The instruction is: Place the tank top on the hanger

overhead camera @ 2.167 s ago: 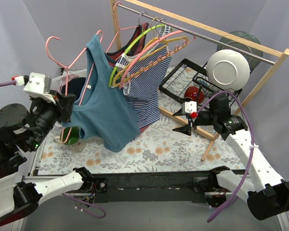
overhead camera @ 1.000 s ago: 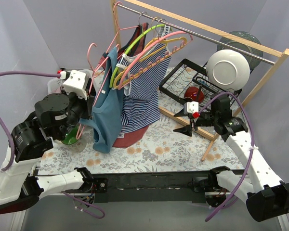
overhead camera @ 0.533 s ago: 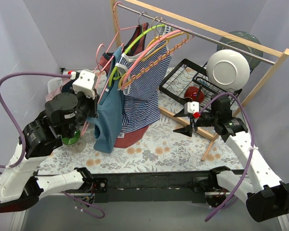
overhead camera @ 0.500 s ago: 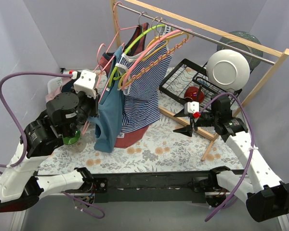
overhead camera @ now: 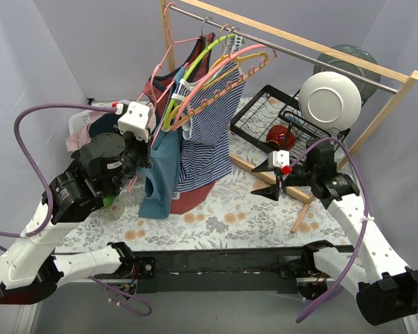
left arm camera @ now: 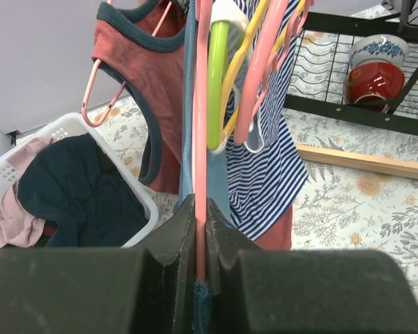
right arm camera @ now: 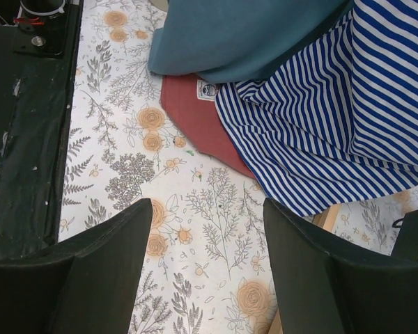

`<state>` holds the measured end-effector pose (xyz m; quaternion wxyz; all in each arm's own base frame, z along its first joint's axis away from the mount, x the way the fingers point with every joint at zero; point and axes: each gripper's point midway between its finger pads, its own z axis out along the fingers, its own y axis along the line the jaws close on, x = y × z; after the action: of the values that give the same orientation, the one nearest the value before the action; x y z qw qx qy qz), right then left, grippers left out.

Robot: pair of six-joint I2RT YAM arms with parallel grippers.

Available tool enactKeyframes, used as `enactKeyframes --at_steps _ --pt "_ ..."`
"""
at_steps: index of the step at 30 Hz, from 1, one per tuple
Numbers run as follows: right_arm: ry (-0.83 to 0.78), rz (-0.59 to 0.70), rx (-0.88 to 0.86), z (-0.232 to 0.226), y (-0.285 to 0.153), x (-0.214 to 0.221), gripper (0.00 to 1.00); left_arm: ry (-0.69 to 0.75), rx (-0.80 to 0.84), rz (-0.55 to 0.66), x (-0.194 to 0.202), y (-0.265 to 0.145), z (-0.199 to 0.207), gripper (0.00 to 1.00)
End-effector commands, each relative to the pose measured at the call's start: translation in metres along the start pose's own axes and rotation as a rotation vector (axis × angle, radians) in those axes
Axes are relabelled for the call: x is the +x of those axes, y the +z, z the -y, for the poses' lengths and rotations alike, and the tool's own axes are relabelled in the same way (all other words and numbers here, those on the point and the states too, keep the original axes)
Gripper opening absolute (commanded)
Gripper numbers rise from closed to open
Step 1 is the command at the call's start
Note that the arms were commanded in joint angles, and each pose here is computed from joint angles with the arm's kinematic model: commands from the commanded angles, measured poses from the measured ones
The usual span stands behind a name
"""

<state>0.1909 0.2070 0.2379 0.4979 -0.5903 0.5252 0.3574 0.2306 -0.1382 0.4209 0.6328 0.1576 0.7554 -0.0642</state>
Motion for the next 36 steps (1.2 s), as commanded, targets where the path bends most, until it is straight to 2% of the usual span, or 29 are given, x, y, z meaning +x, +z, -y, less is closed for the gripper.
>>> enactKeyframes --at_steps 1,10,22,30,36 --pt "-0.032 0.039 -0.003 0.0 -0.002 -0.011 0.73 -0.026 0.005 0.063 -0.016 0.008 0.006 0.0" --pt "-0.039 0.04 0.002 -0.007 -0.004 -0.01 0.73 -0.062 -0.002 0.05 -0.024 0.064 -0.038 0.0" --pt "-0.033 0.034 -0.002 -0.009 -0.003 -0.002 0.73 -0.036 0.151 0.075 -0.034 0.09 -0.02 0.0" --pt "-0.036 0.042 -0.005 -0.01 -0.003 -0.004 0.74 0.01 0.19 0.114 -0.059 0.11 -0.029 0.0" --pt "-0.033 0.051 -0.016 -0.012 -0.003 -0.006 0.74 0.019 0.203 0.091 -0.057 0.137 -0.04 0.0"
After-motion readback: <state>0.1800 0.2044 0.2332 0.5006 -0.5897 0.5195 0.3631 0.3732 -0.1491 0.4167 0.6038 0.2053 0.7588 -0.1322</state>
